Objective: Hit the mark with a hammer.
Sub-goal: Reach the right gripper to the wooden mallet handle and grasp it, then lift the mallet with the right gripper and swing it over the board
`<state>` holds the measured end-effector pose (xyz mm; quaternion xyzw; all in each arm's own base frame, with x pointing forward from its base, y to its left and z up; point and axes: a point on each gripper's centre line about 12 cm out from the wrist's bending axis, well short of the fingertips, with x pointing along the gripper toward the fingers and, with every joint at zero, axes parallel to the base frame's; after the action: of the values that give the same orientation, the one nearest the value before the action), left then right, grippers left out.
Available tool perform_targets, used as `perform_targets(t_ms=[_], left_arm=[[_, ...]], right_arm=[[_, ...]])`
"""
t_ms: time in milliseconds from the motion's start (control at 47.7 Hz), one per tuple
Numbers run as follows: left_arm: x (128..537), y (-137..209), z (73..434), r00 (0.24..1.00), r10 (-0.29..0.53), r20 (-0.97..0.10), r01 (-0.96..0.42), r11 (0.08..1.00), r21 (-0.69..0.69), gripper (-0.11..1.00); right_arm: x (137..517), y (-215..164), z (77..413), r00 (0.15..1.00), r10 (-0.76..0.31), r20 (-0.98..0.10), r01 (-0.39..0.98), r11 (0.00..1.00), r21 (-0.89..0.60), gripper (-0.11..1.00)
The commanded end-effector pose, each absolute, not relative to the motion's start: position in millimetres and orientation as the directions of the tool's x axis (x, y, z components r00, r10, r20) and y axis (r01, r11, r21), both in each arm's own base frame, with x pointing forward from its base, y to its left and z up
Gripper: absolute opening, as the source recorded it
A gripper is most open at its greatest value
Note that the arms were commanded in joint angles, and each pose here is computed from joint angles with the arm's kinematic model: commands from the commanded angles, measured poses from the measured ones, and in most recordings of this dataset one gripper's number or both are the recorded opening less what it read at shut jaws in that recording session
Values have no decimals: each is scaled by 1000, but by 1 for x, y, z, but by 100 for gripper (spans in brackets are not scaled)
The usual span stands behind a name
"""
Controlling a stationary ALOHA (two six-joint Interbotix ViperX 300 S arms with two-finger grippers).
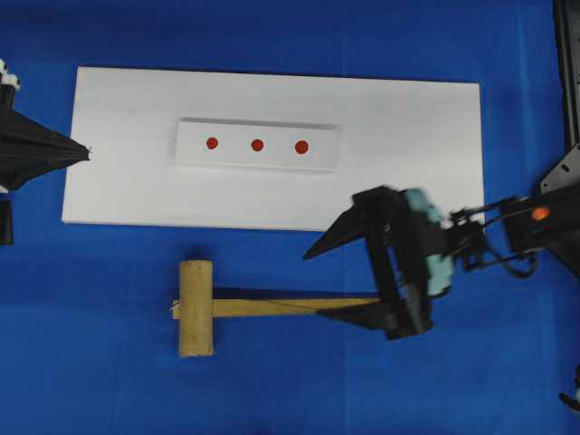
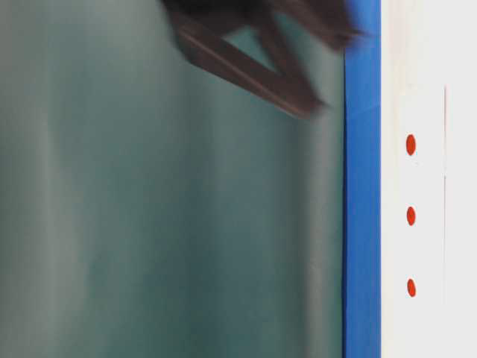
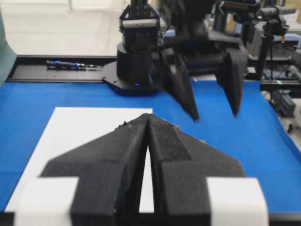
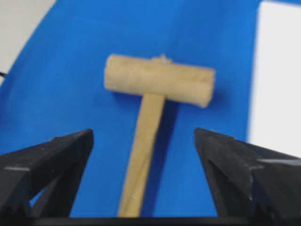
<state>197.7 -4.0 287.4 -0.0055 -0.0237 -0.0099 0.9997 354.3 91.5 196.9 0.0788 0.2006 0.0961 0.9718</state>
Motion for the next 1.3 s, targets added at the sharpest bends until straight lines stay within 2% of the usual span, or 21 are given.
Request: perform_targets(t_ms=[0,440,692,902,986,1111,1174,1216,1279], left_arm=[[199,-5,292,998,-22,60,23,1000,-14,0],[198,-1,281,1000,-5,31,5,1000,-15,0],[198,-1,275,1000,-5,17,5,1000,-15,0],[197,-1,272,1000,-5,8,5,1000,-17,0],[197,-1,272,1000,-5,9,5,1000,-15,0],[196,-1,273,1000,-4,11,4,1000,-15,0],[196,-1,273,1000,-4,12,4,1000,-15,0],[196,-1,273,1000,-4,12,4,1000,-15,0],[196,-1,273,1000,-5,12,5,1000,-15,0]], right_arm=[[369,97,194,919,213,-331,-143,964,223,86],[405,113,107,901,141,-410,-13,954,299,87],[415,119,83,886,131,-445,10,954,300,87],[416,120,82,885,129,-447,8,956,292,83],[417,120,82,885,130,-447,4,958,287,70],[416,120,81,879,132,-459,0,961,276,32],[416,120,80,874,133,-467,0,962,273,17],[416,120,79,871,134,-472,0,962,273,10],[416,120,79,868,133,-478,3,962,274,10]])
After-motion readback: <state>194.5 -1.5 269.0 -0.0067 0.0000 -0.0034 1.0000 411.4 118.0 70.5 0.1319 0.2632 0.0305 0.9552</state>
